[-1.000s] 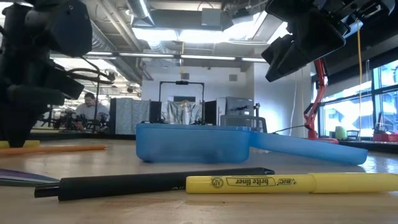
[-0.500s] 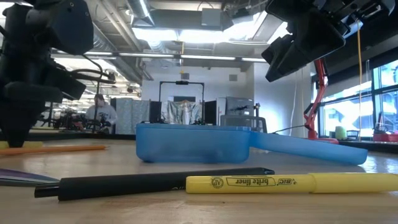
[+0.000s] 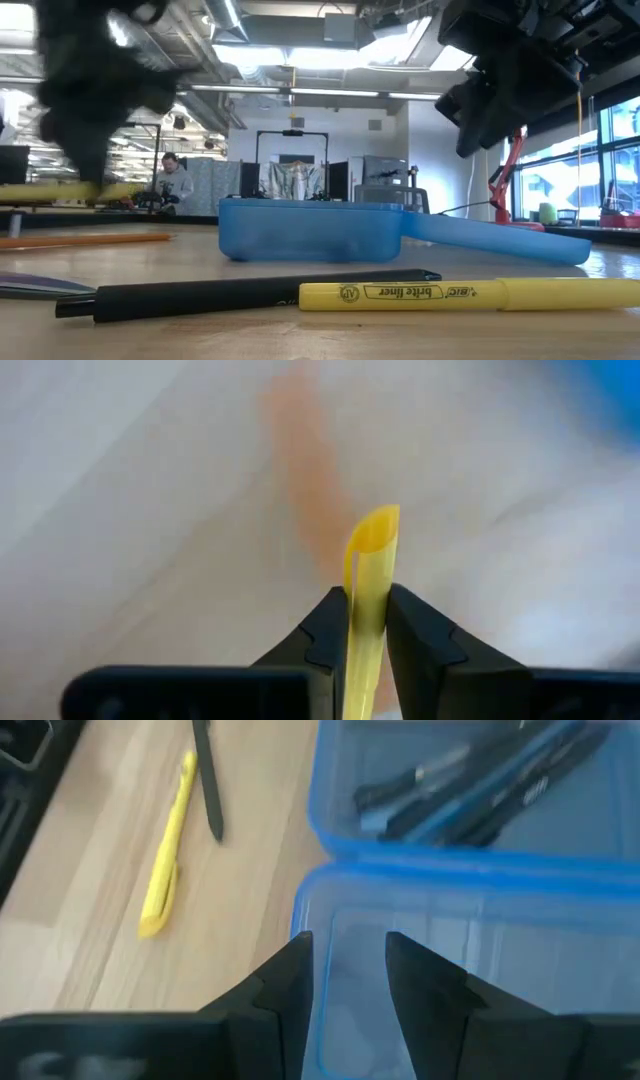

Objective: Pick & place school supplies into a supply box
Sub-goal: Put the yellow pen into the blue supply box

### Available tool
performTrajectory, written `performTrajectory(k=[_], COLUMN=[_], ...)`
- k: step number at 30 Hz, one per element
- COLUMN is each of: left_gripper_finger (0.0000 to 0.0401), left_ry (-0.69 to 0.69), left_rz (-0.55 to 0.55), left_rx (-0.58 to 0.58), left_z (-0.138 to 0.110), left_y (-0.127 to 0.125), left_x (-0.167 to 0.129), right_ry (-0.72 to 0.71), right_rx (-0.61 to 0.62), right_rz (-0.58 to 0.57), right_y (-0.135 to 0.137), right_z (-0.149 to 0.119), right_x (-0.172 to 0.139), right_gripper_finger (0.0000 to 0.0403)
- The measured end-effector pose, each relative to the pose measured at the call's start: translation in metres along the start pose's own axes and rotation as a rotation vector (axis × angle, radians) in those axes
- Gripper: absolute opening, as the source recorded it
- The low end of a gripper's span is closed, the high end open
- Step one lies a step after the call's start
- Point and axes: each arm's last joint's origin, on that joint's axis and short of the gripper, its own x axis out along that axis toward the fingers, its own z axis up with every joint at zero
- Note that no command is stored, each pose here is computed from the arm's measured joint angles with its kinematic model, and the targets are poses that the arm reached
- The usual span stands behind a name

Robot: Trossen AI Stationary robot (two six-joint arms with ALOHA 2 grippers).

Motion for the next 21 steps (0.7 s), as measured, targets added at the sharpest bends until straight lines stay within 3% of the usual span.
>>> performTrajectory(k=[6, 8, 13, 21], left_gripper_finger=[0.0047, 0.0046, 0.0042, 0.0044], left_ry=[-0.297, -0.376, -0.451, -0.373], left_rz=[-0.352, -0.424, -0.424, -0.370], left_rx=[0.109, 0.155, 0.108, 0.052], left_z=[0.037, 0.048, 0.077, 0.114], left_y=[-0.041, -0.050, -0.059, -0.067], left_x=[-0.022, -0.027, -0.024, 0.009], right_ry=[0.014, 0.014, 0.014, 0.012], right_rx=[0.011, 0.012, 0.030, 0.036], right_rz=[0.012, 0.012, 0.012, 0.012], right_y=[0.000, 0.000, 0.000, 0.000], right_z=[-0.001, -0.001, -0.001, -0.001], right_x=[0.000, 0.000, 0.000, 0.000], right_gripper_finger=[0.0132, 0.0132, 0.0132, 0.0132])
